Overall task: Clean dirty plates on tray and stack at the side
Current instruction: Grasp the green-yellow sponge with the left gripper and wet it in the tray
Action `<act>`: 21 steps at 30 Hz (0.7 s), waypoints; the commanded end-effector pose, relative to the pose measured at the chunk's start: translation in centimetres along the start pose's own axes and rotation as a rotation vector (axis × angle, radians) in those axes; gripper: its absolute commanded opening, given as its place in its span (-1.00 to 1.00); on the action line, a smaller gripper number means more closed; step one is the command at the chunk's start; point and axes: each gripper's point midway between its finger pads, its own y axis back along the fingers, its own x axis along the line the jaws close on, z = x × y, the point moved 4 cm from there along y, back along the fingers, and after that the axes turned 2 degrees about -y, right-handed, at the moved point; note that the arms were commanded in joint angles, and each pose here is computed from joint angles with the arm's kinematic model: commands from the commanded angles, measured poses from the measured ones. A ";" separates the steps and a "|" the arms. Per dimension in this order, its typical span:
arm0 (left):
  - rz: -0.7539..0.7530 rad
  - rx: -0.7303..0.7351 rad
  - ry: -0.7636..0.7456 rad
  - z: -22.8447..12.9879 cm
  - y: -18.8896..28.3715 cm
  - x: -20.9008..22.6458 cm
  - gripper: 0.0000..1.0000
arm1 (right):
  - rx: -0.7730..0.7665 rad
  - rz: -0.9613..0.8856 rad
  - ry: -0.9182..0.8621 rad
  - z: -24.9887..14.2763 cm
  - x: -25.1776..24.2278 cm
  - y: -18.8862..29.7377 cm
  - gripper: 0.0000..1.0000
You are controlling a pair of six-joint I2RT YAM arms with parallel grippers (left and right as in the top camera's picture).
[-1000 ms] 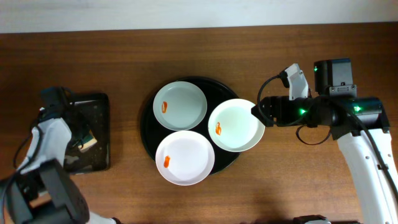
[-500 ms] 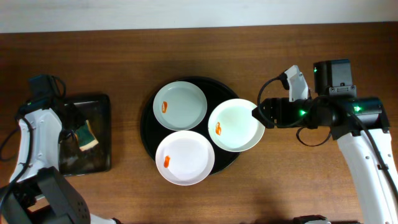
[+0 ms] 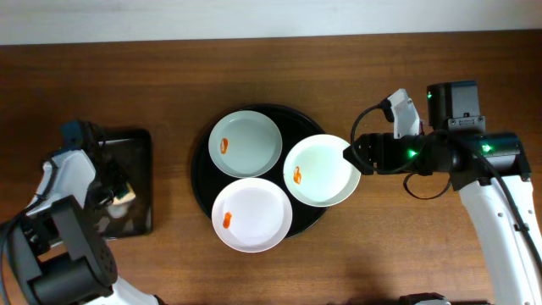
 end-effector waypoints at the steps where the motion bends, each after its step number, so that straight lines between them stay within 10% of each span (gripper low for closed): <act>1: -0.068 -0.126 0.007 1.9 5.6 -0.1 0.14 | -0.017 0.010 0.018 0.3 0.4 0.5 0.57; 9: -0.001 -0.113 0.018 -0.3 -1.8 0.4 0.26 | -0.017 0.010 0.018 0.3 0.4 0.5 0.57; 10: -0.005 -0.096 0.015 -0.6 -2.9 0.2 0.15 | -0.017 0.010 0.018 0.3 0.4 0.5 0.57; 13: -0.019 -0.061 0.009 -1.0 -4.1 -0.2 -0.99 | -0.017 0.010 0.018 0.3 0.4 0.5 0.56; 18: -0.099 -0.109 0.011 1.9 2.1 -1.1 -0.99 | -0.017 0.010 0.018 0.3 0.4 0.5 0.57; 19: -0.109 -0.138 0.014 2.4 4.3 -0.9 -0.70 | -0.017 0.010 0.018 0.3 0.4 0.5 0.57; 20: -0.111 -0.149 0.016 2.3 5.0 -0.8 0.05 | -0.017 0.010 0.018 0.3 0.4 0.5 0.56; 21: -0.107 -0.138 0.015 2.1 4.7 -0.7 0.16 | -0.017 0.010 0.018 0.3 0.4 0.5 0.57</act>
